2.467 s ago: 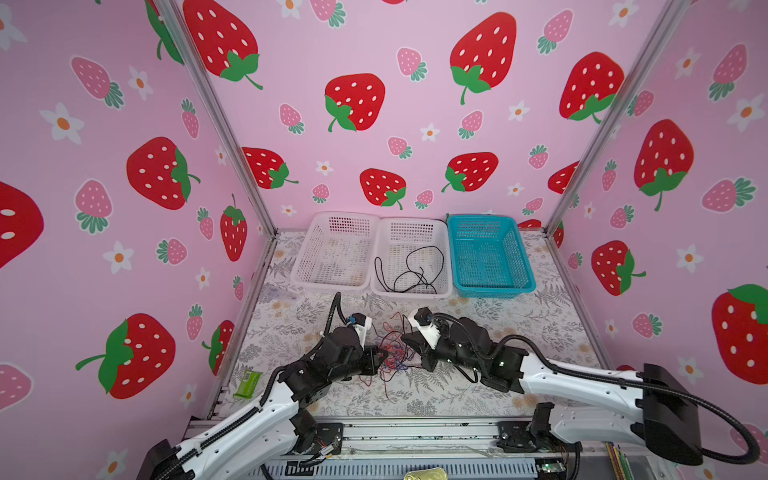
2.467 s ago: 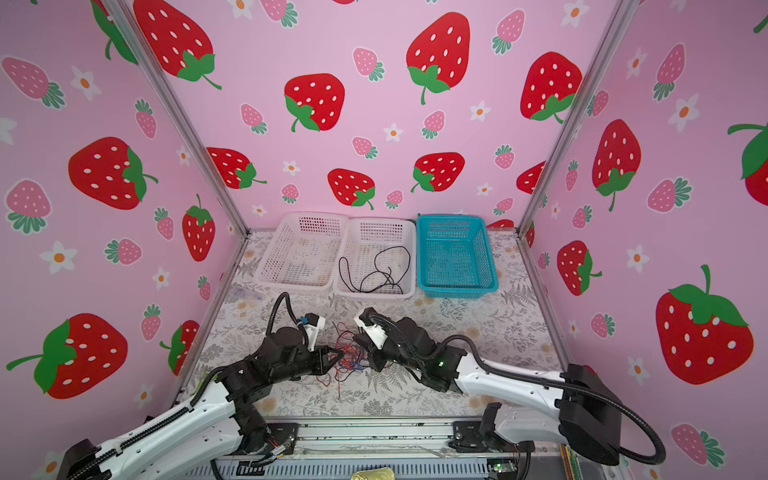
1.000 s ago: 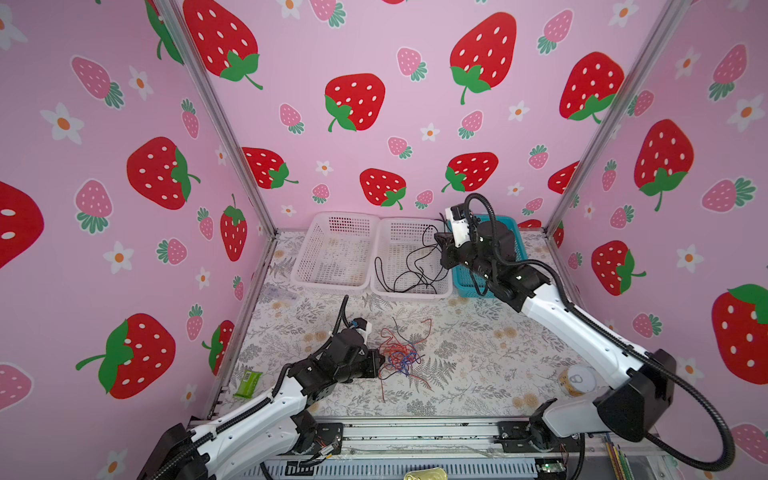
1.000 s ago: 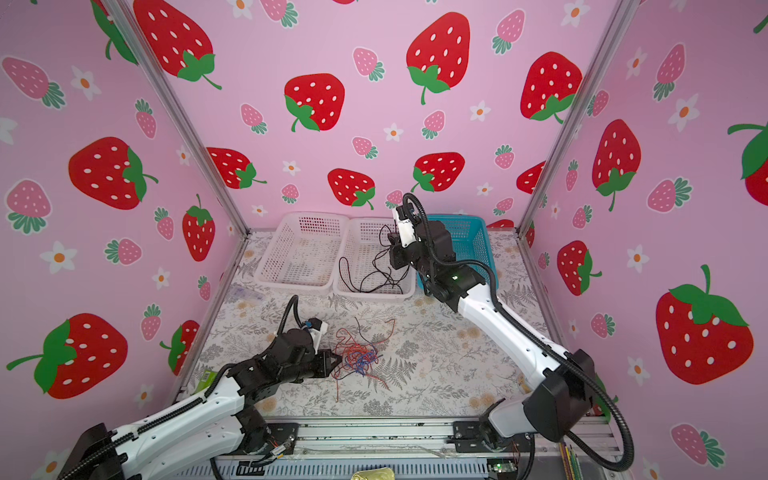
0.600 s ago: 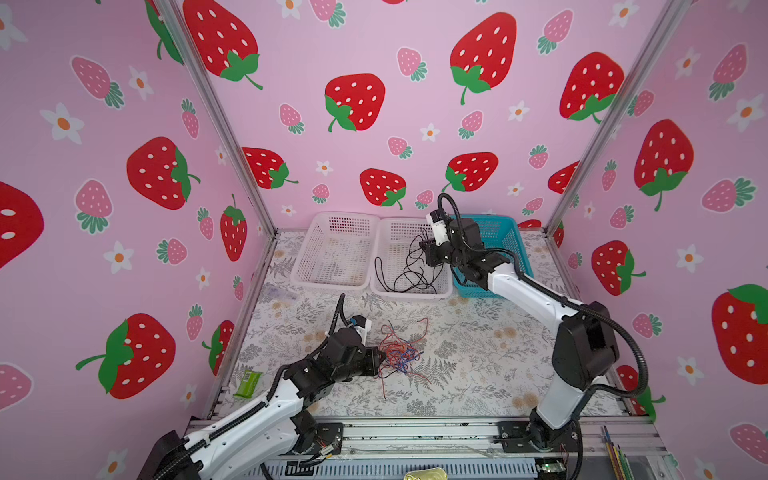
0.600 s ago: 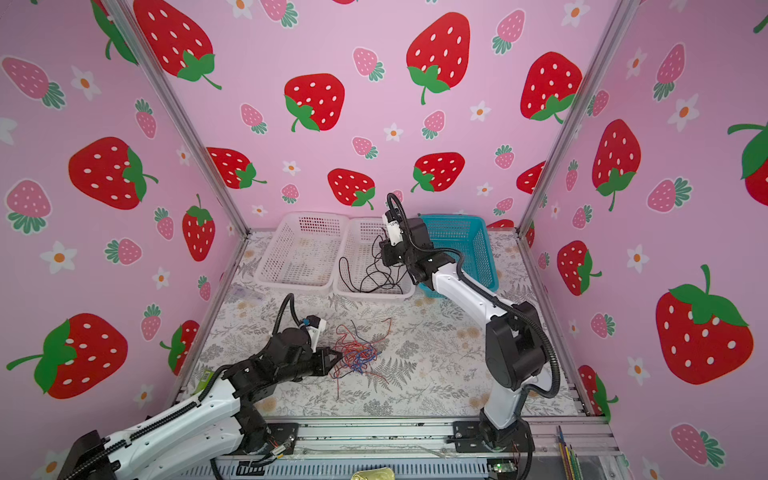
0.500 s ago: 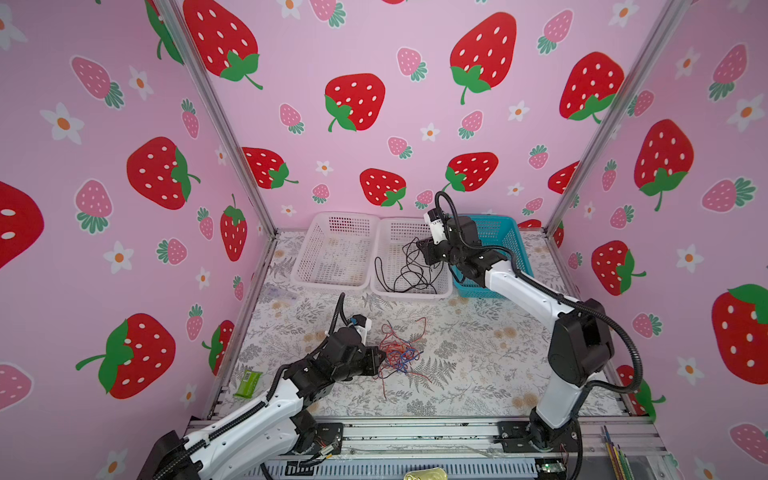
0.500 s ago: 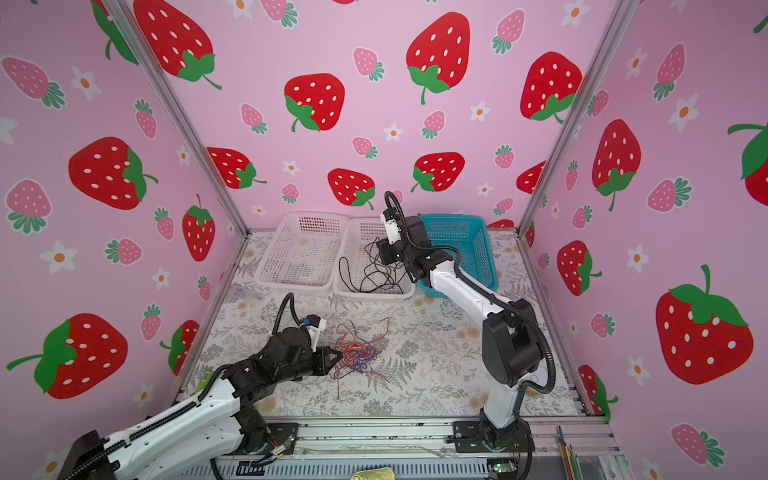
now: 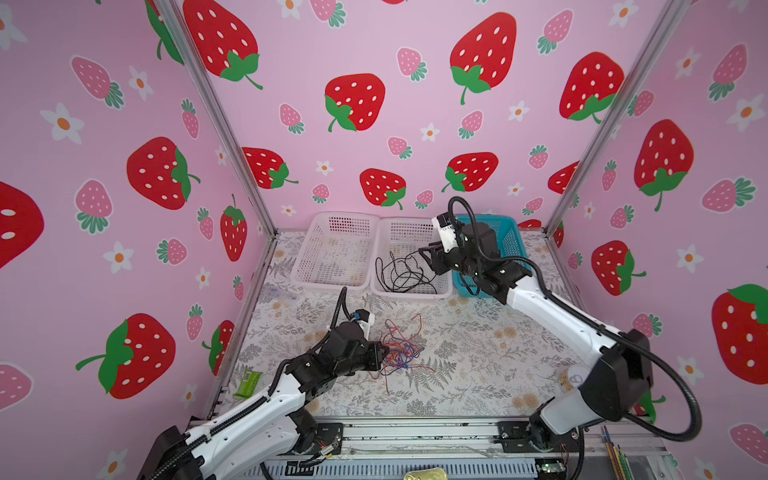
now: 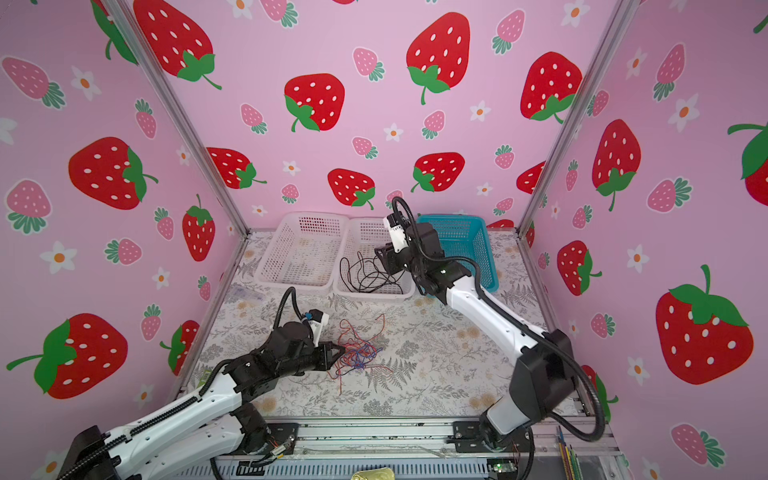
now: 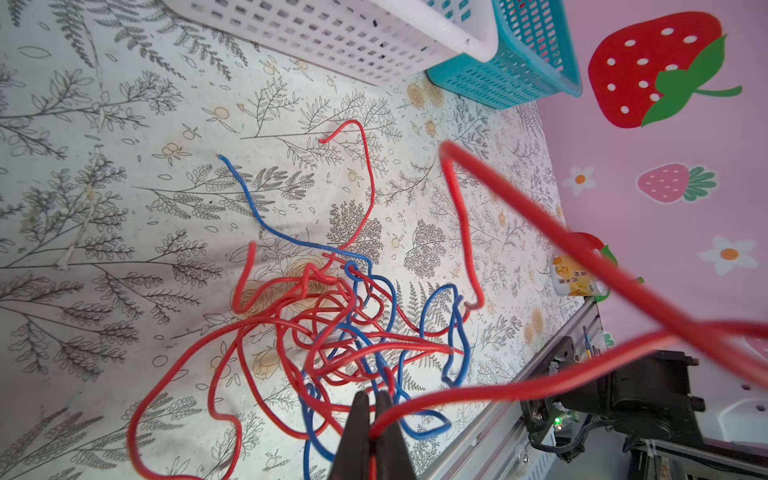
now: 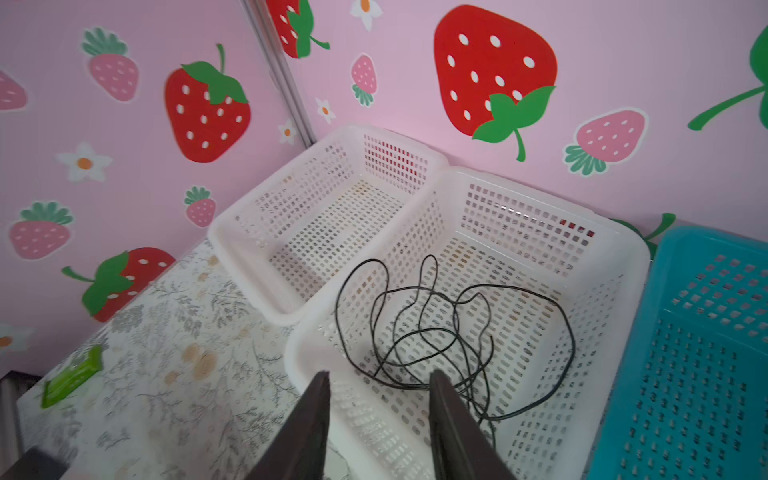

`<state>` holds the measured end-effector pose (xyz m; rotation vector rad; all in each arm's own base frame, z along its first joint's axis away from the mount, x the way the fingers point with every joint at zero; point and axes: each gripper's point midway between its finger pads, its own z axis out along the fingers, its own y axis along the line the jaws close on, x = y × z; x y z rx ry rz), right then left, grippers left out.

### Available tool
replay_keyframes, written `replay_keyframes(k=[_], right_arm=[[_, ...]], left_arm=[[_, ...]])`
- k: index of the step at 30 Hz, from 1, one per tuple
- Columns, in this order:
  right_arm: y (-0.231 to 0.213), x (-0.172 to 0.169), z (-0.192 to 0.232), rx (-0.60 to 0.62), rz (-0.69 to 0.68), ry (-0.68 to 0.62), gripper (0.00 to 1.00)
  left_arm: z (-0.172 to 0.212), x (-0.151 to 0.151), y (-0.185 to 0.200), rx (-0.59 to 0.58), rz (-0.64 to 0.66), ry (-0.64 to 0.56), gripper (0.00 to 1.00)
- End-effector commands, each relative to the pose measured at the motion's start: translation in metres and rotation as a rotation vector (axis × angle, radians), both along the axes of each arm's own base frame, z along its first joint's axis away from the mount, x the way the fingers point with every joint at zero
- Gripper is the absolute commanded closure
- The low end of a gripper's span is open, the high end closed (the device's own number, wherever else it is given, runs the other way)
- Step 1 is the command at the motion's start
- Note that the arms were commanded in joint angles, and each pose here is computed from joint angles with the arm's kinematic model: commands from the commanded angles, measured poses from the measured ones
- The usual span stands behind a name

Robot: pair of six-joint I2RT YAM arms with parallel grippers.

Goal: Untangle the cables
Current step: 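Bring the right gripper back to the tangle held by the left gripper, then grasp a red wire from the tangle with the right gripper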

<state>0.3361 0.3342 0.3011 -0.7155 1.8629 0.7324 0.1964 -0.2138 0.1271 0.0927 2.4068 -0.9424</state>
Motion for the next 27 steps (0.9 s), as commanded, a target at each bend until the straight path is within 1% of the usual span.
replay_keyframes(k=[1,4,6,8,11,15,21,26,27], right_arm=[[0.011,-0.061,-0.007,0.063,0.181,-0.013,0.57],[0.012,-0.107,-0.029,0.081,0.298,-0.015,0.57],[0.009,-0.122,-0.047,0.069,0.312,-0.017,0.57],[0.006,-0.128,-0.064,0.052,0.319,-0.007,0.57],[0.009,-0.142,-0.086,0.032,0.366,0.021,0.58],[0.017,-0.156,-0.096,0.033,0.405,-0.006,0.58],[0.033,-0.164,-0.101,0.037,0.448,-0.030,0.59],[0.040,-0.159,-0.117,-0.003,0.427,-0.022,0.63],[0.040,-0.159,-0.119,-0.009,0.426,-0.022,0.65]], left_arm=[[0.032,0.009,-0.006,-0.054,-0.003,-0.070,1.00],[0.041,0.008,-0.009,-0.072,-0.020,-0.087,1.00],[0.047,0.007,-0.012,-0.085,-0.039,-0.099,1.00],[0.053,0.006,-0.015,-0.100,-0.054,-0.112,1.00],[0.060,0.005,-0.017,-0.117,-0.067,-0.127,1.00],[0.066,0.004,-0.017,-0.130,-0.078,-0.140,1.00],[0.067,0.003,-0.022,-0.144,-0.097,-0.130,1.00],[0.072,0.003,-0.022,-0.153,-0.098,-0.143,1.00],[0.073,0.002,-0.022,-0.154,-0.098,-0.146,1.00]])
